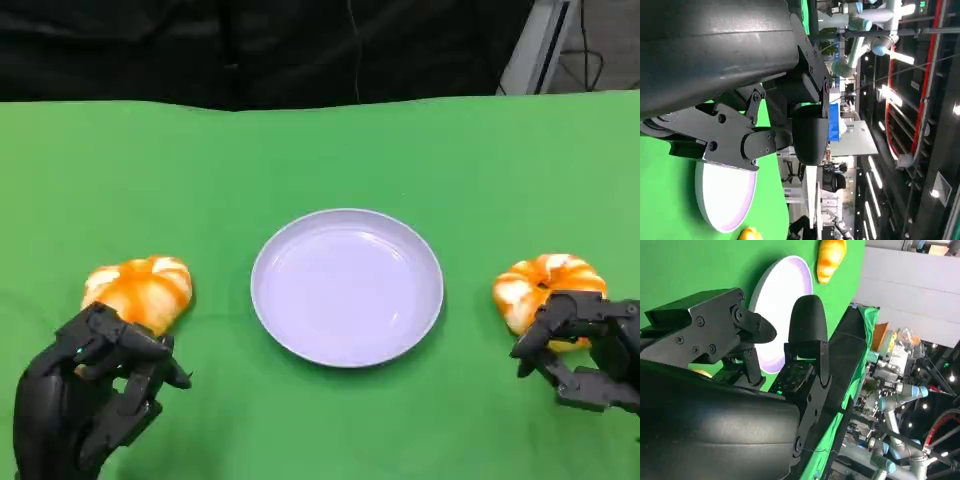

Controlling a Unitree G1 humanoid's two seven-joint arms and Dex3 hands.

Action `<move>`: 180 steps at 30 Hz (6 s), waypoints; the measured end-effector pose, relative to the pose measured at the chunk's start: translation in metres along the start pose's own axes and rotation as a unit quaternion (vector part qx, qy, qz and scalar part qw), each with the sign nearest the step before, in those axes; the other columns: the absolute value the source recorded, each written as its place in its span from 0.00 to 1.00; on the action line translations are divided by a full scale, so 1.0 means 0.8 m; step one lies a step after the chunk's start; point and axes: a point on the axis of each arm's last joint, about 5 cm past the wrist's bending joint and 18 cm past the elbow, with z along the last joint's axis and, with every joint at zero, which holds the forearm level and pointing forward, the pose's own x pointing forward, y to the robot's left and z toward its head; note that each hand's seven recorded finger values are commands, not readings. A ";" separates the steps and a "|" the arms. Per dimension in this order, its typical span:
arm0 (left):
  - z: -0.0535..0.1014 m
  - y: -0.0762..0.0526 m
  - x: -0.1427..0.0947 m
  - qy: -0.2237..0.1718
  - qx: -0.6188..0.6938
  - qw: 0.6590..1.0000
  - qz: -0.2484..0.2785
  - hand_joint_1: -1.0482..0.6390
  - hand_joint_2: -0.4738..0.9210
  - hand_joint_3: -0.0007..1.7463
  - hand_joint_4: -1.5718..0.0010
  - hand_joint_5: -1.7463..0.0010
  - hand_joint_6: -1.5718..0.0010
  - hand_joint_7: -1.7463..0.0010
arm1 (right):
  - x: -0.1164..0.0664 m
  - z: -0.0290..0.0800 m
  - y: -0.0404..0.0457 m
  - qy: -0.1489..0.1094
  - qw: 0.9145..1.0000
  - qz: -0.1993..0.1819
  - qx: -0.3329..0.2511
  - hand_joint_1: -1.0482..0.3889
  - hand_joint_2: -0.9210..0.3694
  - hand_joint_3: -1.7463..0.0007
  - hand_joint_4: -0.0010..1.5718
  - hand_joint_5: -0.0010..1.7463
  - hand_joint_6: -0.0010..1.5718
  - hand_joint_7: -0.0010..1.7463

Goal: Grasp the bread from the table and place it into the plate.

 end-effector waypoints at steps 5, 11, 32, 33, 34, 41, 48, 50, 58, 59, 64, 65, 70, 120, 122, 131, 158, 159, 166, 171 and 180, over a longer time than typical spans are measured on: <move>0.001 -0.001 0.001 -0.003 -0.003 1.000 -0.001 0.58 1.00 0.29 0.46 0.13 0.47 0.31 | 0.000 0.000 0.000 0.001 1.000 0.000 0.000 0.78 0.18 0.53 0.55 0.80 0.59 0.57; 0.001 -0.001 0.001 -0.004 0.000 1.000 -0.006 0.57 1.00 0.30 0.47 0.14 0.49 0.32 | 0.000 0.000 0.000 0.001 1.000 0.000 0.000 0.78 0.18 0.53 0.56 0.79 0.59 0.57; 0.000 0.001 0.001 -0.008 0.006 1.000 -0.006 0.57 1.00 0.23 0.48 0.45 0.34 0.80 | 0.000 0.000 0.000 0.001 1.000 0.000 0.000 0.78 0.19 0.49 0.55 0.80 0.59 0.57; 0.000 0.001 0.001 -0.008 0.008 1.000 -0.006 0.57 1.00 0.23 0.48 0.46 0.34 0.81 | 0.000 0.000 0.000 0.001 1.000 0.000 0.001 0.78 0.19 0.49 0.55 0.80 0.59 0.57; 0.000 0.002 0.001 -0.009 0.010 1.000 -0.007 0.57 1.00 0.23 0.48 0.46 0.34 0.81 | 0.000 0.000 0.000 0.001 1.000 0.001 0.001 0.78 0.19 0.49 0.55 0.80 0.59 0.57; -0.002 0.000 0.011 -0.053 0.109 0.993 -0.018 0.46 1.00 0.17 0.50 0.82 0.45 0.99 | 0.000 -0.001 0.000 -0.001 1.000 0.000 -0.002 0.79 0.23 0.44 0.55 0.82 0.58 0.60; -0.005 -0.001 0.012 -0.056 0.132 0.990 -0.006 0.45 1.00 0.16 0.49 0.89 0.49 1.00 | 0.002 0.000 0.000 -0.004 1.000 0.001 -0.003 0.79 0.22 0.44 0.55 0.82 0.57 0.61; -0.004 0.000 0.012 -0.056 0.136 0.989 -0.003 0.45 1.00 0.15 0.48 0.89 0.50 1.00 | 0.002 0.000 0.000 -0.004 1.000 0.002 -0.003 0.79 0.22 0.45 0.55 0.82 0.57 0.61; -0.002 0.003 0.014 -0.056 0.176 0.983 0.000 0.33 1.00 0.11 0.53 0.98 0.59 1.00 | 0.002 0.000 0.000 -0.004 1.000 0.005 -0.002 0.79 0.23 0.44 0.55 0.82 0.58 0.60; -0.002 0.003 0.014 -0.057 0.183 0.982 0.001 0.32 1.00 0.11 0.53 0.99 0.60 1.00 | 0.002 0.000 -0.001 -0.004 1.000 0.005 -0.002 0.79 0.22 0.45 0.55 0.82 0.58 0.60; 0.001 0.004 0.015 -0.063 0.202 0.977 0.014 0.30 1.00 0.11 0.55 1.00 0.61 1.00 | 0.002 0.000 -0.001 -0.004 1.000 0.006 -0.001 0.80 0.21 0.46 0.54 0.82 0.58 0.59; 0.001 0.004 0.015 -0.064 0.207 0.976 0.015 0.29 1.00 0.11 0.56 1.00 0.61 1.00 | 0.002 0.000 -0.001 -0.005 1.000 0.005 0.000 0.79 0.21 0.46 0.54 0.82 0.58 0.59; 0.003 0.004 0.012 -0.064 0.240 0.969 0.015 0.29 1.00 0.10 0.62 1.00 0.67 1.00 | 0.002 0.000 -0.002 -0.006 1.000 0.005 0.002 0.79 0.20 0.47 0.54 0.83 0.58 0.59; -0.019 0.017 0.034 -0.042 0.551 0.834 -0.012 0.23 1.00 0.11 0.82 1.00 0.73 1.00 | -0.001 -0.001 -0.005 0.005 1.000 0.001 0.006 0.78 0.17 0.50 0.53 0.85 0.55 0.64; -0.019 0.017 0.034 -0.042 0.551 0.833 -0.014 0.23 1.00 0.11 0.82 1.00 0.73 1.00 | -0.001 -0.001 -0.005 0.005 1.000 0.001 0.006 0.78 0.17 0.50 0.53 0.85 0.55 0.64; -0.019 0.017 0.033 -0.042 0.551 0.834 -0.012 0.24 1.00 0.11 0.83 1.00 0.74 1.00 | -0.002 -0.001 -0.005 0.005 1.000 0.001 0.007 0.78 0.17 0.50 0.53 0.85 0.55 0.64; -0.020 0.030 0.067 -0.008 0.561 0.827 -0.020 0.27 1.00 0.10 0.82 1.00 0.76 1.00 | -0.003 -0.001 -0.005 0.006 1.000 -0.001 0.007 0.78 0.20 0.46 0.53 0.85 0.55 0.65; -0.020 0.030 0.068 -0.003 0.559 0.829 -0.021 0.27 1.00 0.10 0.82 1.00 0.76 1.00 | -0.003 -0.001 -0.005 0.006 1.000 0.000 0.007 0.78 0.20 0.46 0.53 0.85 0.54 0.65; -0.024 0.031 0.069 0.017 0.554 0.832 -0.035 0.27 1.00 0.10 0.82 1.00 0.75 1.00 | -0.003 -0.001 -0.004 0.005 1.000 0.001 0.008 0.78 0.19 0.47 0.53 0.85 0.55 0.65; -0.027 0.033 0.074 0.037 0.550 0.833 -0.043 0.27 1.00 0.09 0.81 1.00 0.75 1.00 | -0.003 -0.001 -0.004 0.005 1.000 -0.002 0.007 0.78 0.18 0.49 0.53 0.85 0.55 0.65; -0.031 0.034 0.078 0.053 0.546 0.834 -0.054 0.27 1.00 0.08 0.82 1.00 0.74 1.00 | -0.002 -0.001 -0.004 0.004 1.000 -0.003 0.005 0.79 0.17 0.50 0.53 0.84 0.55 0.64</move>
